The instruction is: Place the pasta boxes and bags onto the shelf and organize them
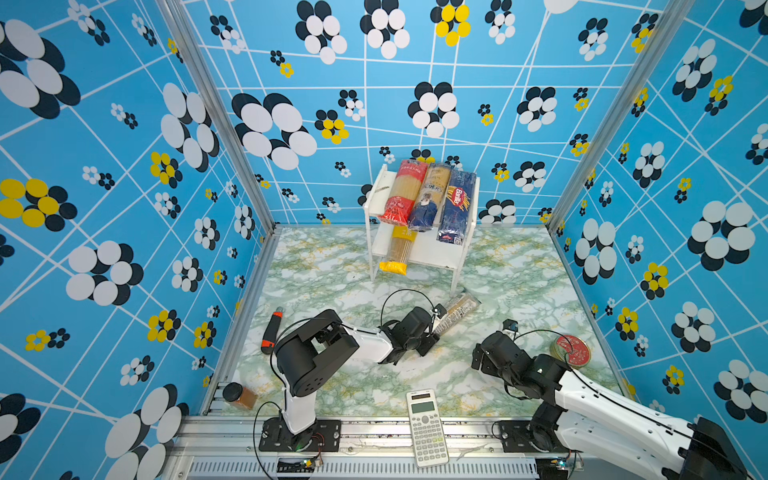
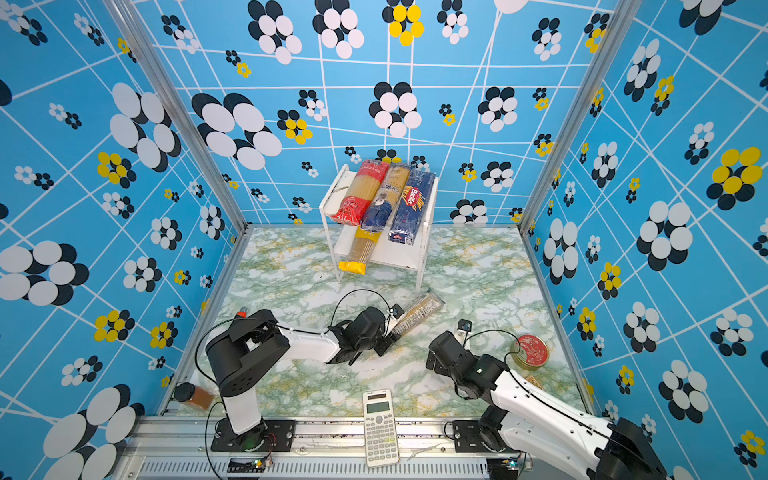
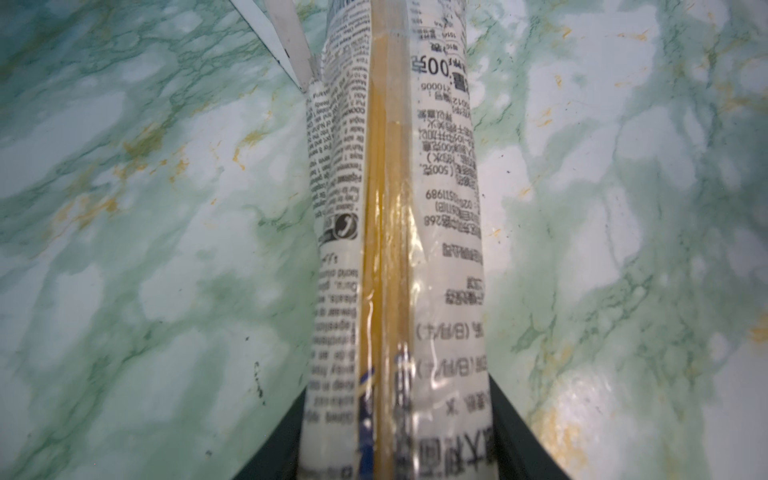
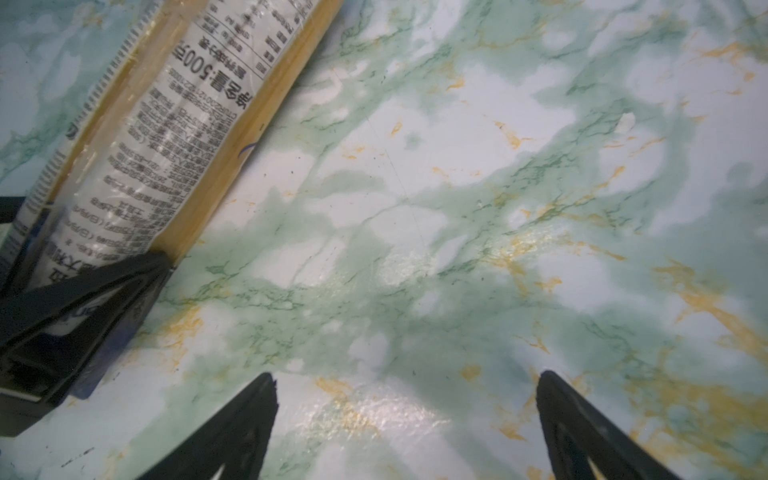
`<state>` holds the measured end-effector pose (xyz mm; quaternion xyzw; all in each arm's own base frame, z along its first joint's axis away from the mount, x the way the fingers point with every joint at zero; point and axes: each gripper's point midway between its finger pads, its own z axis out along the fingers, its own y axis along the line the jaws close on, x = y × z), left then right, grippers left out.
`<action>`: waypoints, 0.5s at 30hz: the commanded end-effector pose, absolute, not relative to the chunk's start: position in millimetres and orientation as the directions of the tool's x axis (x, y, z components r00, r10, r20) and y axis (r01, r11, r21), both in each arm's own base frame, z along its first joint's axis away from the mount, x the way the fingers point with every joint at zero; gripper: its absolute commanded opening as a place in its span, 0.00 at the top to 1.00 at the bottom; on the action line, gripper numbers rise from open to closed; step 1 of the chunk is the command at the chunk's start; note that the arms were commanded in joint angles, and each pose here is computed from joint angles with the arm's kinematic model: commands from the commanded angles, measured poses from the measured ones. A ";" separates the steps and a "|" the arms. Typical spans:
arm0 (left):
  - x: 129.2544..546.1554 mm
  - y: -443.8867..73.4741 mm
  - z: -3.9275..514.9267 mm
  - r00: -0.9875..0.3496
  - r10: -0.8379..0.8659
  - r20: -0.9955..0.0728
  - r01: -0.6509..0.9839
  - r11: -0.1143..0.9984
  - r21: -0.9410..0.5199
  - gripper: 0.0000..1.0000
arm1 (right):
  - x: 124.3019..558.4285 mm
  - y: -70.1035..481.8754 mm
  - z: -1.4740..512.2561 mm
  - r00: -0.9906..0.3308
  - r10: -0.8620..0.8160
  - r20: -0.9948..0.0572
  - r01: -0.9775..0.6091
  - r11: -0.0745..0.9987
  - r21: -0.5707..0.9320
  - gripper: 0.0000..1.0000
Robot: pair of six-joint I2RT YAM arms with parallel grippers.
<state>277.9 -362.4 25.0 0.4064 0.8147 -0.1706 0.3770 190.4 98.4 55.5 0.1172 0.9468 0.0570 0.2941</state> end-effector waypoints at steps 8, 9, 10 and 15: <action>238.6 -326.0 -22.9 -0.504 0.641 -0.579 0.798 0.602 -0.027 0.73 | 186.3 87.7 51.0 -0.801 0.263 -0.538 0.219 0.965 0.145 0.01; 237.4 -325.8 -22.8 -0.509 0.637 -0.579 0.796 0.604 -0.035 0.75 | 185.9 87.5 50.8 -0.801 0.263 -0.538 0.219 0.965 0.145 0.01; 235.0 -324.4 -25.0 -0.519 0.635 -0.572 0.793 0.607 -0.045 0.76 | 185.8 87.0 51.5 -0.800 0.264 -0.539 0.221 0.965 0.145 0.01; 232.7 -325.4 -0.1 -0.536 0.584 -0.609 0.781 0.617 -0.096 0.80 | 185.2 85.5 52.5 -0.796 0.268 -0.543 0.223 0.964 0.148 0.01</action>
